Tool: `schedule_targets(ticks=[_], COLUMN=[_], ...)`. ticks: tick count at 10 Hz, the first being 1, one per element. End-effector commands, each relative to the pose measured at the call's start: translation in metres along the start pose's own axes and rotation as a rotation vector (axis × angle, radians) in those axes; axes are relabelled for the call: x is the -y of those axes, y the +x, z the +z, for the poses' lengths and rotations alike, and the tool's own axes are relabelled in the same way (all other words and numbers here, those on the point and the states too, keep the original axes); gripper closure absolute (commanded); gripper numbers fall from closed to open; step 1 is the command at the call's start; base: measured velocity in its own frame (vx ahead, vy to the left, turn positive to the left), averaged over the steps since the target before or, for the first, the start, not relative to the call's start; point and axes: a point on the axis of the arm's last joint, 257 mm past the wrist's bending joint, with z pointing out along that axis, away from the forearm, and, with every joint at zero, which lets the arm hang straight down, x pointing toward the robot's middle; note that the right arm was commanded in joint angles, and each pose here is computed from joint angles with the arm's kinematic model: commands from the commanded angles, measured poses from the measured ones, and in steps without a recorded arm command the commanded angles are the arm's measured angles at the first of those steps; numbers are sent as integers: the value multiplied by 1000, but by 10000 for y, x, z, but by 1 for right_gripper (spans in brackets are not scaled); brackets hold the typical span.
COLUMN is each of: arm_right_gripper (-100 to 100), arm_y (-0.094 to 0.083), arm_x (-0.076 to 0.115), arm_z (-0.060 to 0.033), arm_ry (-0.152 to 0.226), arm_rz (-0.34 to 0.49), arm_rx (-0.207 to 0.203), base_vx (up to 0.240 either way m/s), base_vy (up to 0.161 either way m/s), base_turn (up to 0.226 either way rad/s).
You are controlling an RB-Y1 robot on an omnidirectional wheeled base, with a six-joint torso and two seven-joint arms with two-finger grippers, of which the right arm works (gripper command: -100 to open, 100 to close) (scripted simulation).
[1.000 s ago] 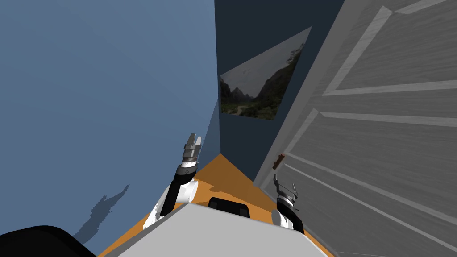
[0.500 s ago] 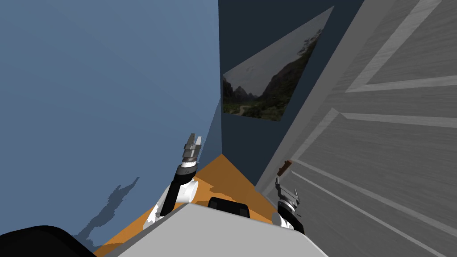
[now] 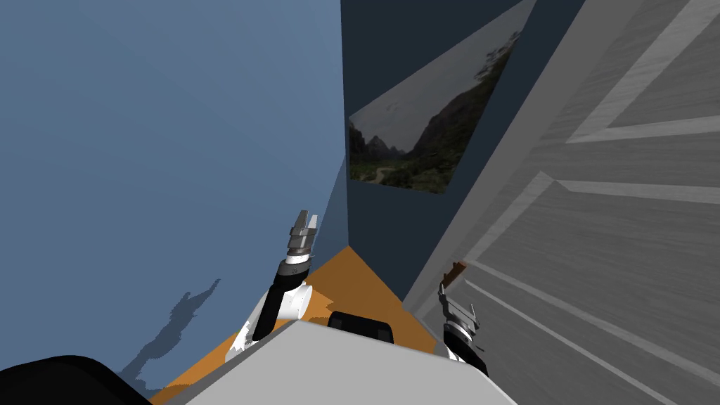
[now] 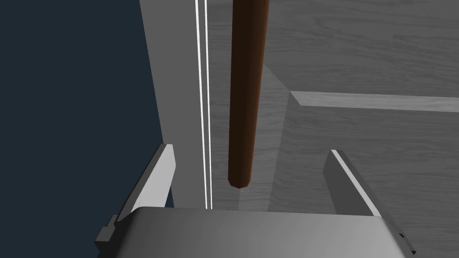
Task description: Pull the door open
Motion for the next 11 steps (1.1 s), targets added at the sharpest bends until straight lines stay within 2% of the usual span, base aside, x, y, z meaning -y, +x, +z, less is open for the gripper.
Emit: schedule_targets(ticks=[1,7,8,9,10,11], arm_right_gripper=[-100,-100,-100,-100,100,100], arm_y=[-11,-40,-40,-45,-45,-45], arm_x=[-117,-545,-597,-552,-552,-552], arm_z=[5,19,21,9,9,9], arm_ry=[3,14,15,14,14,14], arm_rz=[3,3,3,1,1,1], arm_rx=[0,2,2,3,3,3], base_vx=[197,162,176,53,-21,-25], base_vy=[-21,-43,-16,14,11,-5], base_turn=[-25,-18,-12,-42,40,-14])
